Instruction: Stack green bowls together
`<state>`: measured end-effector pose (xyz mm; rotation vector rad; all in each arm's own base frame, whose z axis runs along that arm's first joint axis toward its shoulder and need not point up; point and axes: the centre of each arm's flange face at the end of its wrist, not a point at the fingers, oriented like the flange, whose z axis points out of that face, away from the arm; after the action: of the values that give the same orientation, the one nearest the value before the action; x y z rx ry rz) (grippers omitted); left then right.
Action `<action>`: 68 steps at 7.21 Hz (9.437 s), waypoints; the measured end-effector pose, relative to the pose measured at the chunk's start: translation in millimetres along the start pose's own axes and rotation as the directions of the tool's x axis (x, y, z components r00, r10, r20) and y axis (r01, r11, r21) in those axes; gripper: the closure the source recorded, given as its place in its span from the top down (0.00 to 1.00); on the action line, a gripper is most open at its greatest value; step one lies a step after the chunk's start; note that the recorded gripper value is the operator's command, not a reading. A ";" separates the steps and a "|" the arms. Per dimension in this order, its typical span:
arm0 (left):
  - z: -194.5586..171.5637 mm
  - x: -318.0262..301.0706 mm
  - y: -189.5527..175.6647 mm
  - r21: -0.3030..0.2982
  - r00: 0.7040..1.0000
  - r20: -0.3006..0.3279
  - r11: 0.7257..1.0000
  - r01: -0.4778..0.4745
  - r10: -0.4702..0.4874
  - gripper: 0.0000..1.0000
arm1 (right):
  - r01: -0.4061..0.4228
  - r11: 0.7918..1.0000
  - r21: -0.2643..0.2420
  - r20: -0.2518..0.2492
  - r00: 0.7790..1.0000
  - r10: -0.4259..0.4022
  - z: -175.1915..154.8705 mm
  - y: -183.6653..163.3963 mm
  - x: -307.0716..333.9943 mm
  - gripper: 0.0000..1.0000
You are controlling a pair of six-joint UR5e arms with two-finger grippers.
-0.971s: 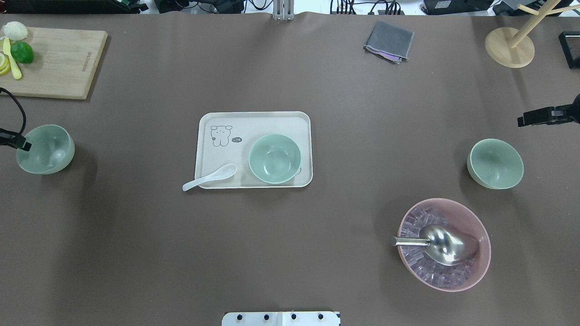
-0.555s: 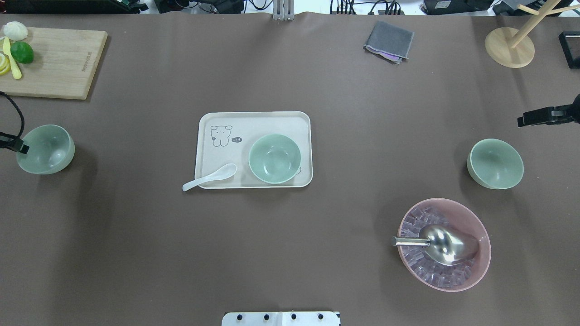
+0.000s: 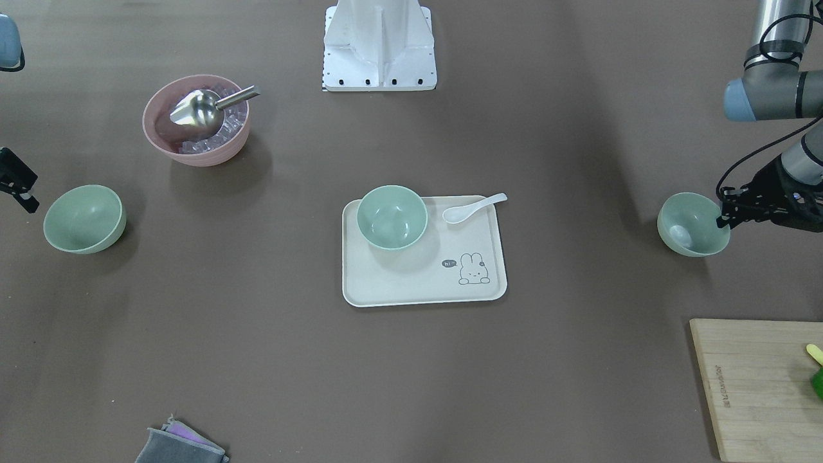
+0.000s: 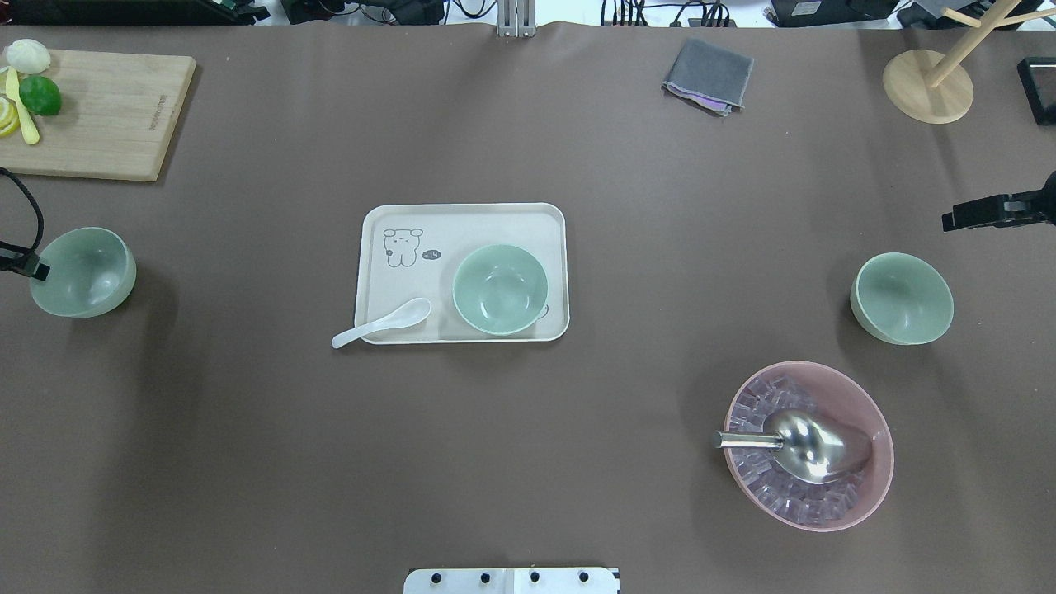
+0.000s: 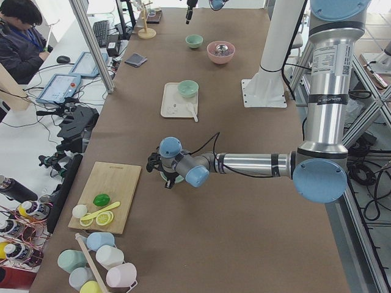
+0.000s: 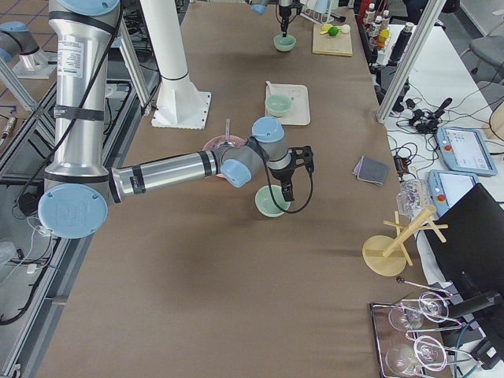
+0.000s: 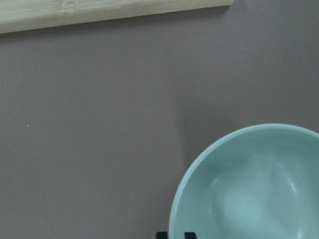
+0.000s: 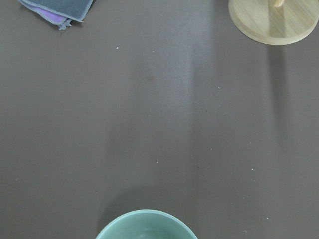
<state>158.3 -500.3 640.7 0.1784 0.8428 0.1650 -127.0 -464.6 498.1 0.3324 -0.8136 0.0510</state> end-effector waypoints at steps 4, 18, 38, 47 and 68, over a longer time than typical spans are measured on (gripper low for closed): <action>-10.6 14.2 -7.0 0.018 1.000 -0.021 1.000 -0.011 0.011 0.00 | 0.002 1.000 -0.001 -0.001 1.000 -0.002 0.2 0.4 0.5 1.00; -32.2 579.5 -105.2 -0.044 0.907 -0.069 0.909 0.414 -0.416 0.00 | -0.015 1.000 -0.025 -0.023 1.000 0.015 8.1 9.7 15.5 1.00; -3.9 575.9 -97.8 -0.036 0.905 -0.027 0.905 0.423 -0.424 0.00 | -0.019 1.000 -0.023 -0.023 1.000 0.019 7.6 9.5 15.1 1.00; 3.7 578.6 -93.8 -0.045 0.907 -0.022 0.906 0.420 -0.421 0.00 | -0.019 1.000 -0.023 -0.023 1.000 0.019 7.6 9.4 15.1 1.00; -167.8 26.6 -63.0 -0.136 0.999 0.029 0.990 -0.023 0.027 0.98 | -0.032 0.995 -0.098 -0.041 0.999 0.028 55.7 41.0 51.0 0.98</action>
<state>54.1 -540.5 498.0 0.0635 0.7961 0.2417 -138.1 -447.2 581.5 0.2251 -0.7791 0.0449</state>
